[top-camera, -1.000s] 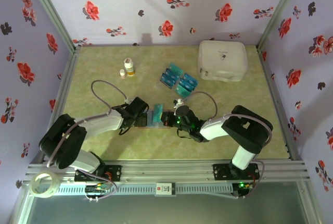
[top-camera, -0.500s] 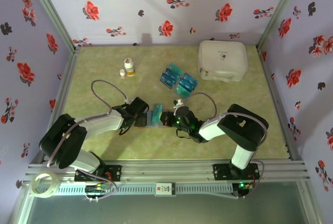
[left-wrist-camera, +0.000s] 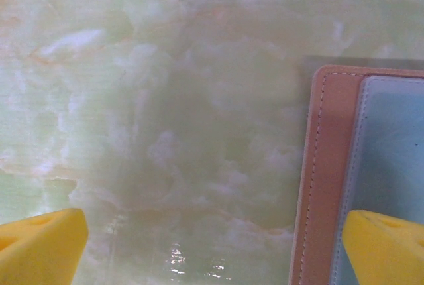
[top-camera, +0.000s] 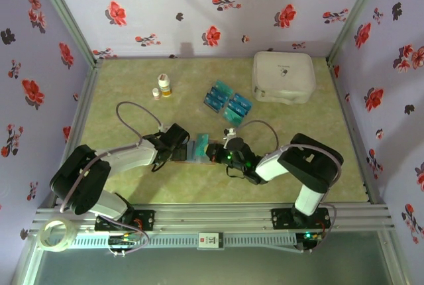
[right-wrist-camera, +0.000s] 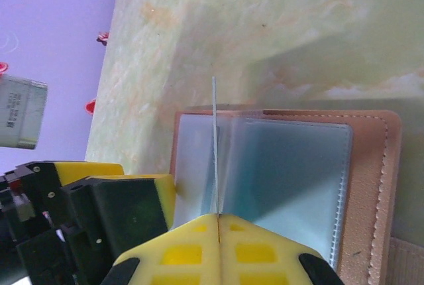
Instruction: Put the credit cards into the card holder
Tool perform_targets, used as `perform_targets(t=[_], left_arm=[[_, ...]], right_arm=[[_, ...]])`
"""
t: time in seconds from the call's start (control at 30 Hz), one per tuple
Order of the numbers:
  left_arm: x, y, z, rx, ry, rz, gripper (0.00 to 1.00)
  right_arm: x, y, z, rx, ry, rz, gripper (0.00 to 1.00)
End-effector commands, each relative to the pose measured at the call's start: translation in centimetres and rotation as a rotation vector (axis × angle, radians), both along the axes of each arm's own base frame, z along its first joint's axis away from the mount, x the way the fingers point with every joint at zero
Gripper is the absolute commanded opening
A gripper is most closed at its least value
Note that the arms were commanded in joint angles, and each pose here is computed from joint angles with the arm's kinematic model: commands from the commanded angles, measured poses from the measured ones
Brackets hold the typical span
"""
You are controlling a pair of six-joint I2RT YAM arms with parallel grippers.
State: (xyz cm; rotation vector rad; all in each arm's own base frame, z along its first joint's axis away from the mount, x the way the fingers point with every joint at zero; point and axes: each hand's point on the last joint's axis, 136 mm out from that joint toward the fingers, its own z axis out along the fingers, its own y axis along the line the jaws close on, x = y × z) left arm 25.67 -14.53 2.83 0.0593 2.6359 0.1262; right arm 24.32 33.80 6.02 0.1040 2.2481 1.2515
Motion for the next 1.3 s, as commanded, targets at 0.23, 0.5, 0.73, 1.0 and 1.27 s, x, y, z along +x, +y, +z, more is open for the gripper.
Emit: perform_targets(t=[0.23, 0.5, 0.73, 1.0, 1.27], left_arm=[[-1.0, 1.0, -0.8, 0.061, 0.048, 0.007, 1.00], [-1.0, 1.0, -0.8, 0.063, 0.048, 0.005, 1.00], [-1.0, 1.0, -0.7, 0.063, 0.046, 0.006, 1.00], [-1.0, 1.1, -0.8, 0.065, 0.046, 0.008, 1.00], [-1.0, 1.1, -0.8, 0.067, 0.048, 0.006, 1.00]], right_arm=[[0.0, 0.7, 0.8, 0.027, -0.013, 0.006, 0.00], [0.2, 1.5, 0.2, 0.069, 0.000, 0.006, 0.00], [0.2, 1.8, -0.3, 0.107, 0.012, 0.005, 0.00], [0.0, 1.0, 0.1, 0.107, -0.002, -0.009, 0.00], [-0.1, 1.1, 1.5, 0.128, -0.019, -0.002, 0.00]])
